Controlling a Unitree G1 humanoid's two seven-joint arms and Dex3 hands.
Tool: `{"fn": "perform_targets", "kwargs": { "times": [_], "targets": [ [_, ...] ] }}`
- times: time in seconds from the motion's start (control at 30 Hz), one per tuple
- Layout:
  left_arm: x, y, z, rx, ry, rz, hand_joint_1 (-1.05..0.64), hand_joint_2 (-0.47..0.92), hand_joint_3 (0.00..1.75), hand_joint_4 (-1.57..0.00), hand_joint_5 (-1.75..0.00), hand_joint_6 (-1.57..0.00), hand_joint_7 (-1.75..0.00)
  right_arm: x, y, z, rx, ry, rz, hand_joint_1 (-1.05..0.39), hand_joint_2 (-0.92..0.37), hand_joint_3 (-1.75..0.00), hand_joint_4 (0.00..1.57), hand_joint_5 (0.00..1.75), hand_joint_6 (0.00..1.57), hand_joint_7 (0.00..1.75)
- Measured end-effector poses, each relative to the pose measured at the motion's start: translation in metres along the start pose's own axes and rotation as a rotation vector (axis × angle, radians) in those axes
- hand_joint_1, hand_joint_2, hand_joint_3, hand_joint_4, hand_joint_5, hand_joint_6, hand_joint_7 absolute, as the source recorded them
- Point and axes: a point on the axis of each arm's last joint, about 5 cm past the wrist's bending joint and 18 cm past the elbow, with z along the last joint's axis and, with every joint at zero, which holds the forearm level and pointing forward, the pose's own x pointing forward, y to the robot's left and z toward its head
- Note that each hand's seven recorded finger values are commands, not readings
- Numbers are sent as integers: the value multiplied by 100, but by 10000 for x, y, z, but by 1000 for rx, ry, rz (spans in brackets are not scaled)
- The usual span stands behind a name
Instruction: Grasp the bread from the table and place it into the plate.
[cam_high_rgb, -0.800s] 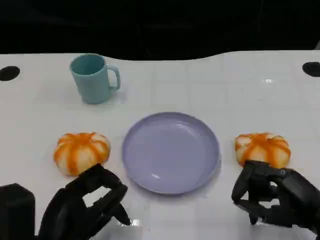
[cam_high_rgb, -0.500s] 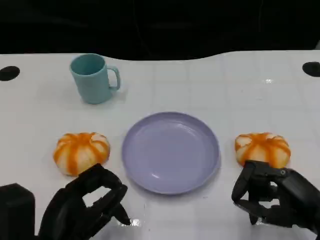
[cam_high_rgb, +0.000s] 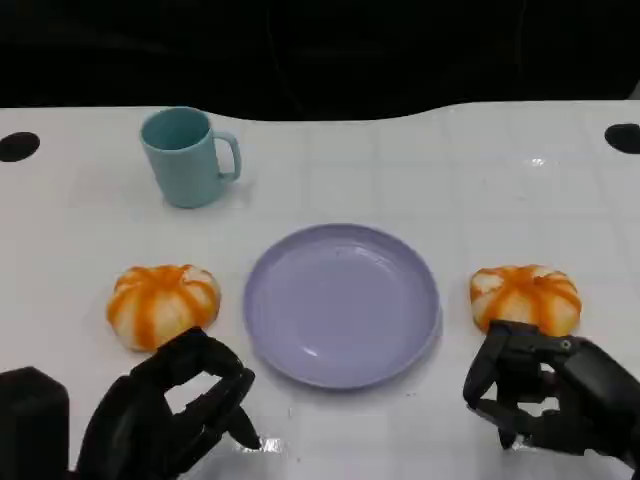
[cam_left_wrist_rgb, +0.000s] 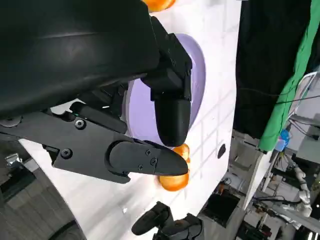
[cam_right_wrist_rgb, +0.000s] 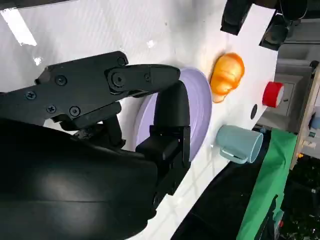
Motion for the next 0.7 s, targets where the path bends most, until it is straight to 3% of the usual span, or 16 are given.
{"fn": "perform_targets", "kwargs": {
  "times": [0.2, 0.43, 0.7],
  "targets": [
    [0, 2, 1, -2, -1, 0, -54, 92, 19, -69, -175, -50, -167, 0, 0, 1, 3, 0, -1, -41, -92, -27, 72, 175, 56, 154],
    [0, 2, 1, -3, -2, 0, -54, 92, 19, -69, -175, -50, -167, 2, -4, 18, 23, -20, -17, -39, -92, -25, 62, 173, 54, 135],
    [0, 2, 1, -4, -2, -1, -53, 92, 20, -69, -175, -51, -166, -12, -13, 49, -13, -144, -54, -41, -92, -23, 50, 148, 46, 106]
  ]
}}
